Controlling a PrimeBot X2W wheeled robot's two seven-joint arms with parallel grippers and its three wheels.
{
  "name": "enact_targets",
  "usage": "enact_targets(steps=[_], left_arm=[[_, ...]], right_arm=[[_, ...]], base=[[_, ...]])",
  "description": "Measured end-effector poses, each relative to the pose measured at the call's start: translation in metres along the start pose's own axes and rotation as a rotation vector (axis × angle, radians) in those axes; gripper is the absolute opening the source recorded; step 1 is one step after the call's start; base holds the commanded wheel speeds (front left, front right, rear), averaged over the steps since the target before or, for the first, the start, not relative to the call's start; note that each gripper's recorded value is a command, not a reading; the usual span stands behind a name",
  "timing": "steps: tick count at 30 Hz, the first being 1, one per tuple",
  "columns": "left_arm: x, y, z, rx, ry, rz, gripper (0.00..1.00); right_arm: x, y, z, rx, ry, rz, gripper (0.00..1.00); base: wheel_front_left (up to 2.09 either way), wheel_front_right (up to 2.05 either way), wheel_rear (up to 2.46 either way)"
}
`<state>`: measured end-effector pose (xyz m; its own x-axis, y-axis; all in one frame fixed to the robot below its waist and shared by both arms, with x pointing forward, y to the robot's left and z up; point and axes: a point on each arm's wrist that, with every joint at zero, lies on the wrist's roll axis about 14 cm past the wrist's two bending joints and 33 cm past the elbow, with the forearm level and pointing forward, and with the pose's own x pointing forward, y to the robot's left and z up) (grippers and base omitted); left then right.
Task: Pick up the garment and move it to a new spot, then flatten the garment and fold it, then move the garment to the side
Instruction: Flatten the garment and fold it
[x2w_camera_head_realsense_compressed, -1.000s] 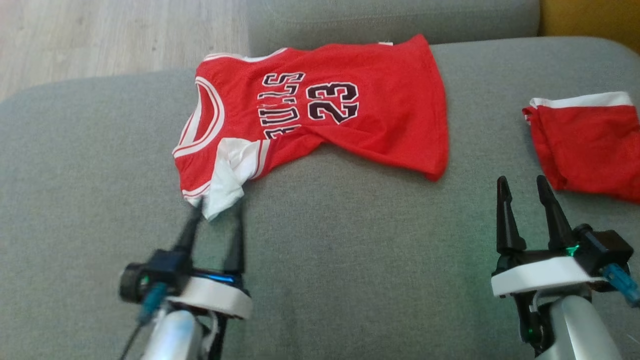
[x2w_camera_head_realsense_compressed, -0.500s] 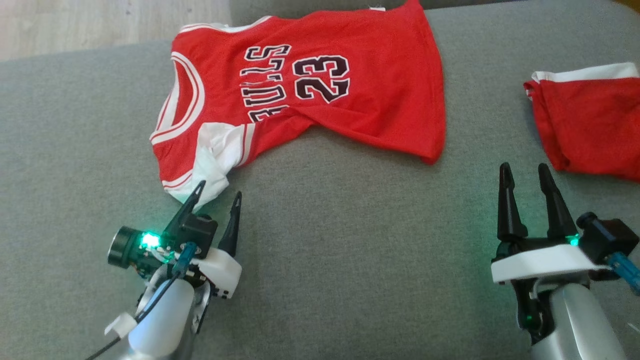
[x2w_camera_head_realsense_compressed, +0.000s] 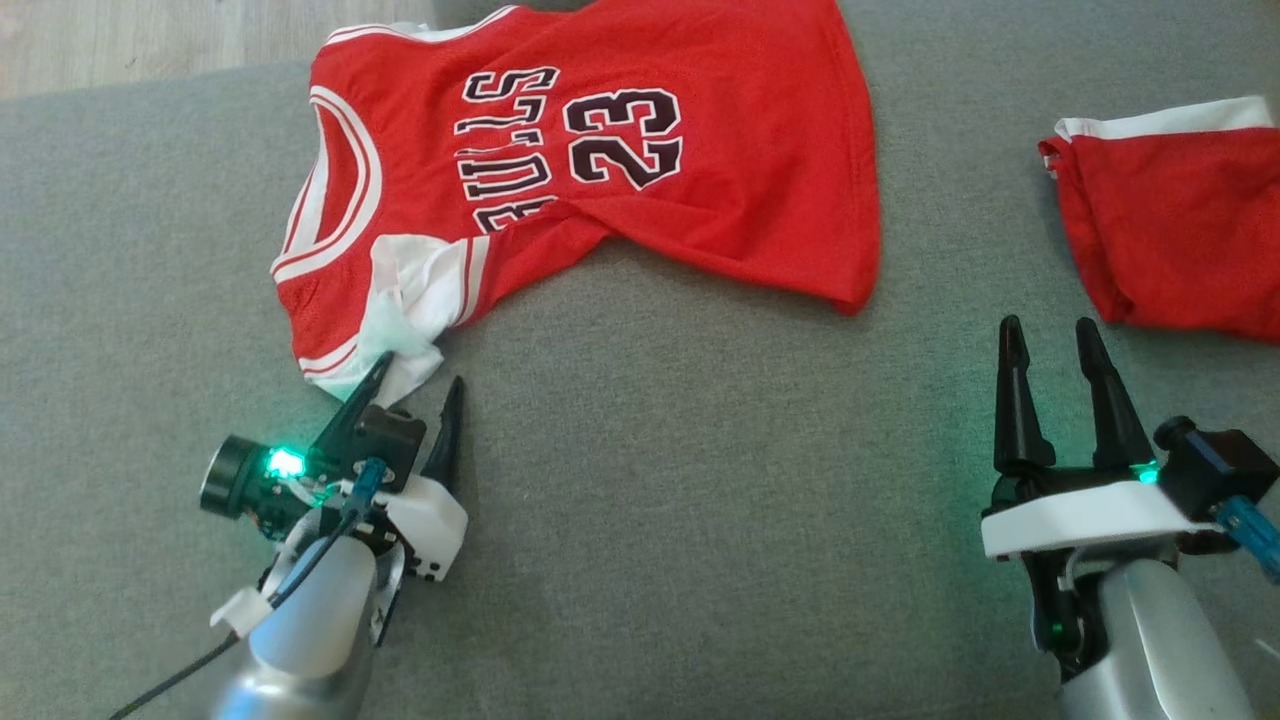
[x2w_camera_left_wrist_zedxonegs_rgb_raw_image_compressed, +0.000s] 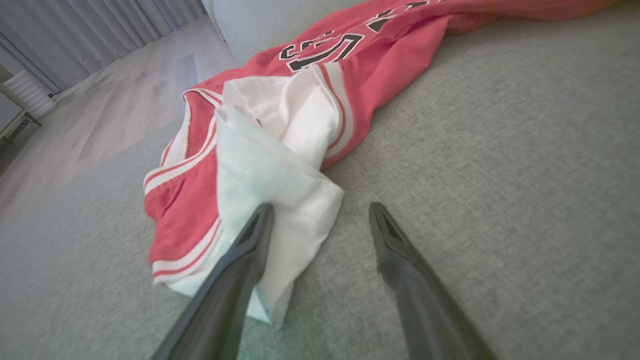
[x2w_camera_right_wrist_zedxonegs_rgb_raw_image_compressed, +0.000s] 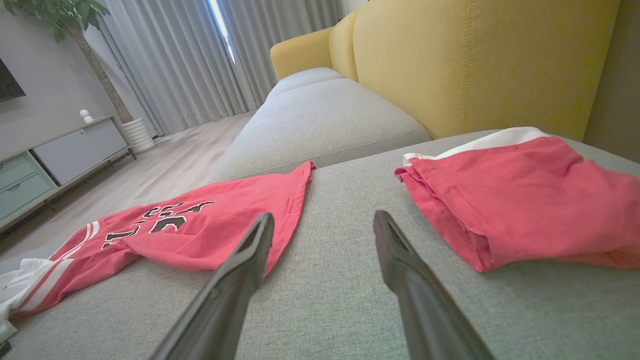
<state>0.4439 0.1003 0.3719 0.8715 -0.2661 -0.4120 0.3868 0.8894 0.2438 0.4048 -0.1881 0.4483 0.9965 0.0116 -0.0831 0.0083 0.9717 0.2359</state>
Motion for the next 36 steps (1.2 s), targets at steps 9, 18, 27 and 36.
enact_targets(steps=[9,18,27,36], left_arm=[[0.001,0.003,-0.004,0.005,0.018,0.004,0.0],[-0.007,0.003,0.016,0.001,-0.063,-0.008,0.0],[-0.041,-0.016,0.046,0.051,-0.206,-0.107,0.0],[-0.078,-0.001,0.008,0.183,-0.114,-0.146,0.0]], right_arm=[[0.004,0.002,0.003,0.0,-0.009,0.006,1.0],[0.002,0.007,0.008,0.002,-0.019,0.019,1.0],[-0.007,0.016,0.018,0.006,-0.043,0.042,1.0],[-0.01,0.03,0.012,0.007,-0.025,0.082,1.0]], base=[[0.0,0.0,0.0],[0.0,0.0,0.0],[0.0,0.0,0.0],[0.0,0.0,0.0]])
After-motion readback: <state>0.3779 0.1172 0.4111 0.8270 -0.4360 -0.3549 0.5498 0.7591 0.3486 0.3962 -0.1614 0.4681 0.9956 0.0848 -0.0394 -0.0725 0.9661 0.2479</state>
